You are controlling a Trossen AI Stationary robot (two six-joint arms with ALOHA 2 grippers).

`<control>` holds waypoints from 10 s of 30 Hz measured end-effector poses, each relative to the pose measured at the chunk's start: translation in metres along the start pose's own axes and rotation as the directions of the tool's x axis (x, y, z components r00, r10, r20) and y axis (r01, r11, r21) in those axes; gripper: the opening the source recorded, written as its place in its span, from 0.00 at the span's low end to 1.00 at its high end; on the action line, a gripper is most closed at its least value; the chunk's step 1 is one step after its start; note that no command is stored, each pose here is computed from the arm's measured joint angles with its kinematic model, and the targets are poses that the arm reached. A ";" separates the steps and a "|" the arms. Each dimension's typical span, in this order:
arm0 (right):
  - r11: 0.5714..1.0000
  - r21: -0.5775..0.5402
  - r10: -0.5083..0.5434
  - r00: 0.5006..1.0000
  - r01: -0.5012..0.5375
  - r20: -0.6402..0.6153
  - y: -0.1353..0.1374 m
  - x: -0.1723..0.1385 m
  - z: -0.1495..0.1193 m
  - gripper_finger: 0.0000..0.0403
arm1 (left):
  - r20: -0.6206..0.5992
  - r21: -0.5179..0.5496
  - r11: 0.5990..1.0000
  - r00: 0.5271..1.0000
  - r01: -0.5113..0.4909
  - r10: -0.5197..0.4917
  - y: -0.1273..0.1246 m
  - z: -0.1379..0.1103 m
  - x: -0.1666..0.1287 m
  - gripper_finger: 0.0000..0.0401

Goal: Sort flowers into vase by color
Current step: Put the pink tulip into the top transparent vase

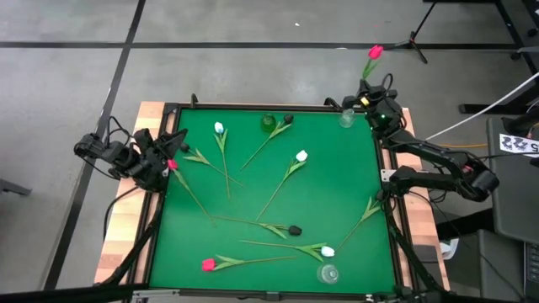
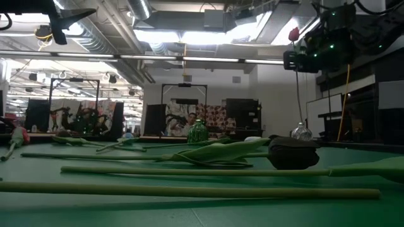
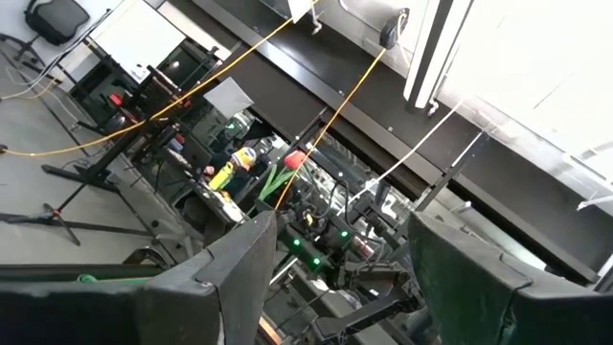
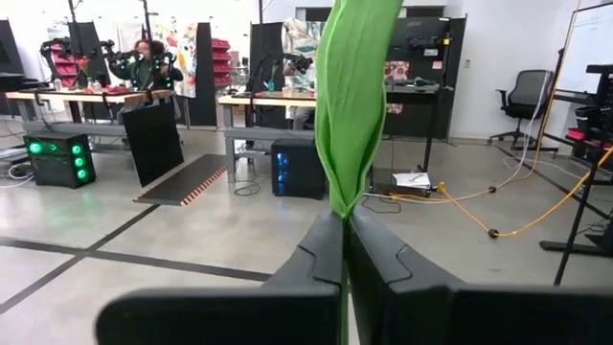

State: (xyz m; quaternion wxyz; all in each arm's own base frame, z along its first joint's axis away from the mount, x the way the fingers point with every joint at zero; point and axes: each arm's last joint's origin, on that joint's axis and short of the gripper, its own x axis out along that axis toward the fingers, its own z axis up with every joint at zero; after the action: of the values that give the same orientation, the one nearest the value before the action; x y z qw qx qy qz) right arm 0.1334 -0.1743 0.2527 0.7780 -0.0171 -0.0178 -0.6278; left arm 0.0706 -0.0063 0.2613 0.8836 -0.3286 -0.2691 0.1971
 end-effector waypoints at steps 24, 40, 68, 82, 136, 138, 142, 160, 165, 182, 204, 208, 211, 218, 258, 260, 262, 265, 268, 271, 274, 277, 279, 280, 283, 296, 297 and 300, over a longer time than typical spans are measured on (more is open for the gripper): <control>0.999 0.043 0.006 0.997 -0.010 0.080 -0.002 -0.005 0.011 0.02 | 0.002 -0.001 1.000 1.000 -0.006 0.006 0.000 0.000 0.000 0.58; 1.000 0.011 0.001 1.000 -0.001 0.027 -0.003 -0.006 0.007 0.02 | 0.002 0.009 1.000 1.000 -0.006 0.006 0.000 0.000 0.000 0.58; 1.000 0.003 0.000 0.999 0.000 0.053 -0.001 -0.002 0.007 0.02 | 0.002 0.009 1.000 1.000 -0.006 0.006 0.000 0.000 0.000 0.58; 1.000 -0.017 0.007 1.000 -0.007 0.018 -0.001 -0.002 0.003 0.02 | 0.001 0.011 1.000 1.000 -0.007 0.007 0.000 0.000 0.000 0.58; 0.999 0.032 0.041 0.997 -0.039 -0.069 -0.009 -0.010 -0.048 0.02 | -0.059 0.015 0.999 0.998 -0.029 0.030 0.004 -0.009 0.000 0.58; 0.999 0.030 0.041 0.997 -0.039 -0.072 -0.009 -0.010 -0.049 0.02 | -0.059 0.015 0.999 0.998 -0.029 0.030 0.004 -0.009 0.000 0.58; 0.998 0.014 0.061 0.995 -0.060 -0.077 -0.009 -0.010 -0.049 0.02 | -0.059 0.015 0.999 0.998 -0.029 0.030 0.004 -0.009 0.000 0.58; 0.996 0.027 0.083 0.990 -0.080 -0.112 -0.008 -0.010 -0.055 0.02 | -0.060 0.017 0.999 0.998 -0.030 0.031 0.004 -0.009 0.000 0.58; 0.996 0.031 0.082 0.991 -0.080 -0.105 -0.008 -0.010 -0.054 0.05 | -0.060 0.017 0.999 0.998 -0.029 0.030 0.004 -0.009 0.000 0.58; 0.998 0.028 0.064 0.992 -0.061 -0.109 -0.008 -0.010 -0.055 0.36 | -0.061 0.018 0.999 0.998 -0.030 0.031 0.004 -0.009 0.000 0.58; 0.964 0.130 0.204 0.958 -0.233 0.203 -0.010 -0.032 0.017 0.46 | -0.071 0.023 0.999 0.997 -0.033 0.035 0.004 -0.010 0.000 0.58; 0.922 0.090 0.368 0.924 -0.377 0.107 0.005 -0.039 0.053 0.46 | -0.071 0.020 0.999 0.997 -0.033 0.034 0.004 -0.010 0.000 0.58; 0.875 0.024 0.485 0.874 -0.484 -0.022 0.020 -0.047 0.080 0.46 | -0.075 0.001 1.000 0.997 -0.025 0.025 0.004 -0.011 -0.001 0.58; 0.778 -0.011 0.622 0.773 -0.628 -0.127 0.038 -0.072 0.137 0.46 | -0.146 -0.043 0.996 0.986 0.080 -0.086 0.000 -0.016 0.001 0.58; 0.396 0.287 0.891 0.290 -0.872 -0.349 0.309 -0.140 0.058 0.46 | -0.666 -0.027 0.968 0.717 0.251 -0.205 -0.112 0.070 0.047 0.58; 0.399 0.281 0.890 0.295 -0.873 -0.346 0.328 -0.140 0.056 0.46 | -0.686 -0.012 0.973 0.706 0.229 -0.175 -0.110 0.072 0.046 0.58; 0.401 0.284 0.892 0.301 -0.871 -0.336 0.346 -0.137 0.054 0.46 | -0.701 0.011 0.976 0.698 0.218 -0.148 -0.108 0.073 0.044 0.58; 0.391 0.300 0.901 0.294 -0.870 -0.320 0.374 -0.138 0.049 0.46 | -0.713 0.029 0.976 0.689 0.215 -0.130 -0.107 0.074 0.043 0.58; 0.381 0.298 0.907 0.292 -0.875 -0.302 0.401 -0.146 0.043 0.46 | -0.721 0.050 0.974 0.682 0.222 -0.118 -0.104 0.074 0.041 0.58; 0.381 0.292 0.912 0.305 -0.877 -0.275 0.426 -0.156 0.039 0.46 | -0.728 0.072 0.970 0.677 0.234 -0.109 -0.101 0.076 0.039 0.58; 0.403 0.287 0.907 0.336 -0.869 -0.254 0.446 -0.162 0.031 0.46 | -0.726 0.079 0.967 0.679 0.243 -0.111 -0.099 0.080 0.036 0.58; 0.422 0.279 0.899 0.358 -0.862 -0.254 0.460 -0.167 0.018 0.46 | -0.716 0.073 0.965 0.687 0.253 -0.126 -0.097 0.084 0.034 0.58; 0.439 0.274 0.892 0.378 -0.856 -0.250 0.469 -0.170 0.007 0.46 | -0.713 0.082 0.961 0.689 0.265 -0.130 -0.097 0.085 0.033 0.58; 0.445 0.265 0.886 0.380 -0.855 -0.265 0.472 -0.172 -0.001 0.46 | -0.711 0.086 0.959 0.691 0.270 -0.131 -0.096 0.086 0.033 0.58; 0.459 0.247 0.874 0.385 -0.853 -0.295 0.480 -0.179 -0.026 0.46 | -0.702 0.106 0.959 0.703 0.265 -0.117 -0.095 0.087 0.032 0.58; 0.484 0.251 0.857 0.396 -0.838 -0.331 0.493 -0.198 -0.087 0.46 | -0.744 0.150 0.970 0.668 0.191 -0.016 -0.086 0.082 0.028 0.58; 0.484 0.259 0.857 0.394 -0.836 -0.333 0.495 -0.199 -0.091 0.46 | -0.748 0.156 0.969 0.663 0.191 -0.010 -0.085 0.082 0.027 0.58; 0.482 0.251 0.857 0.392 -0.840 -0.336 0.499 -0.202 -0.100 0.46 | -0.759 0.183 0.963 0.651 0.196 0.012 -0.083 0.081 0.026 0.58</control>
State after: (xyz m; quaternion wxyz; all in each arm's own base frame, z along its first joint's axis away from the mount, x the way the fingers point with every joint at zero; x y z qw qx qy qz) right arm 0.5794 0.1232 0.1407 0.9722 0.1263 0.1474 -0.1312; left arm 0.0562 -0.0131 0.3788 0.9579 -0.2530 0.1323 0.0294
